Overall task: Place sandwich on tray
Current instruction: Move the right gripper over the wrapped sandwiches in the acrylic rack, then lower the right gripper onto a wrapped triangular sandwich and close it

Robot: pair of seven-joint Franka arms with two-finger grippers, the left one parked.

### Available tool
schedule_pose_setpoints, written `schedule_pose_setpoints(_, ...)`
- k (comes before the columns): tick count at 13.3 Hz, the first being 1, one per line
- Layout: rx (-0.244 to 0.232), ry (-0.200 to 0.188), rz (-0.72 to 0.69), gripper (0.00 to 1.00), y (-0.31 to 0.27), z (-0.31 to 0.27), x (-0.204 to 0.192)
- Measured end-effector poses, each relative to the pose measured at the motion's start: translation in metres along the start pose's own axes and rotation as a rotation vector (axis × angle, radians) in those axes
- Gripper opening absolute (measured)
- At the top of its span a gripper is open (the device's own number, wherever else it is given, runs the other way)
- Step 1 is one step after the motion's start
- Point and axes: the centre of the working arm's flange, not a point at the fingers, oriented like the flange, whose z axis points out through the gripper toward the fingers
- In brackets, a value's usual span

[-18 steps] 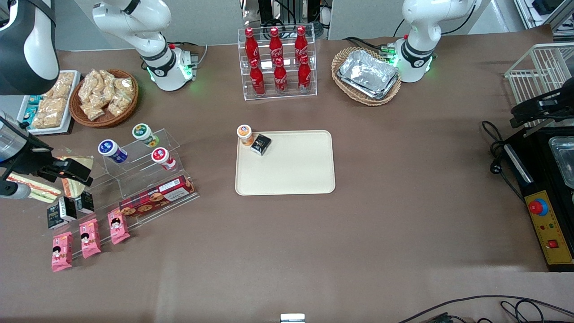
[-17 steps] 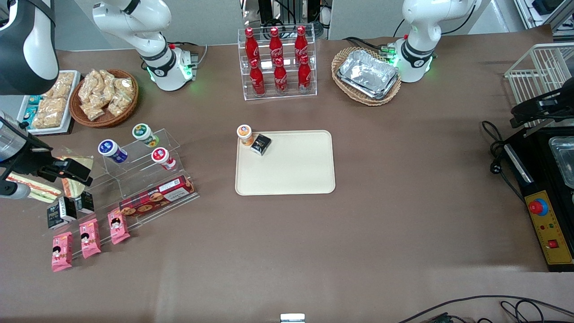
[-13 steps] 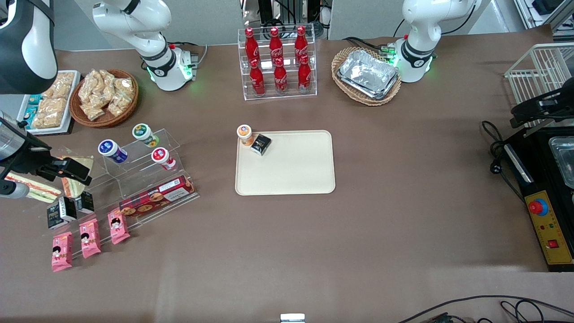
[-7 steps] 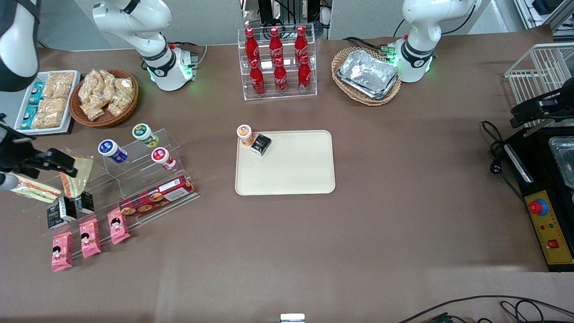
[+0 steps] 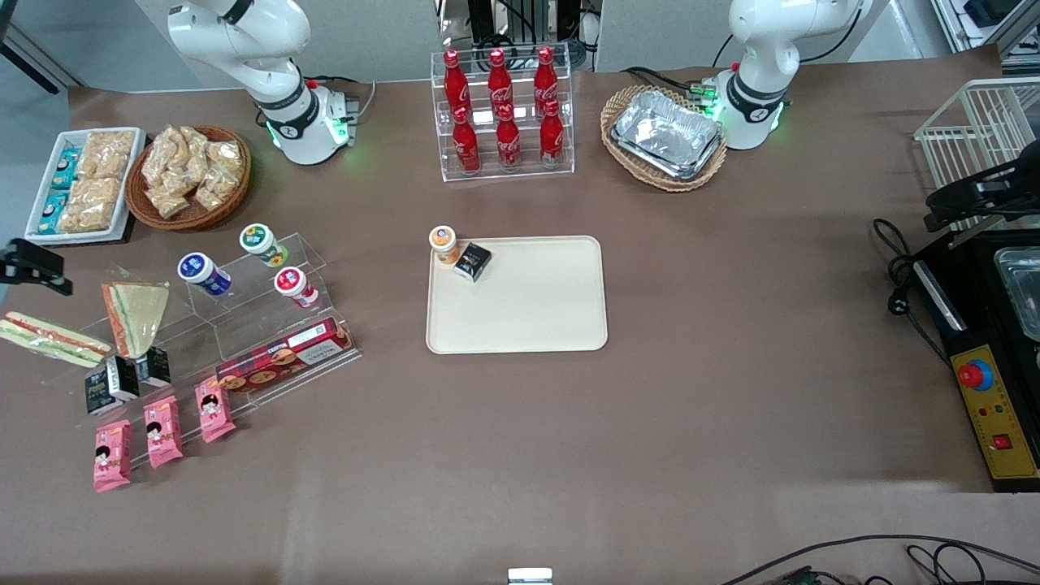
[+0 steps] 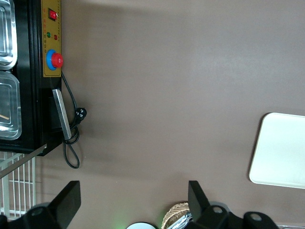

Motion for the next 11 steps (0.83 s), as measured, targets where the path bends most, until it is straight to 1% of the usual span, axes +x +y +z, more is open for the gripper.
schedule_pose_setpoints(5,-0.002,-0.006,-0.17,1.0,0.046,0.001,-0.031)
schedule_pose_setpoints(7,0.02,0.007,-0.218,1.0,0.057,0.004,-0.039)
schedule_pose_setpoints(8,0.03,0.007,-0.242,1.0,0.062,0.008,-0.043)
schedule_pose_setpoints(11,0.051,-0.01,-0.31,1.0,0.072,0.023,-0.05)
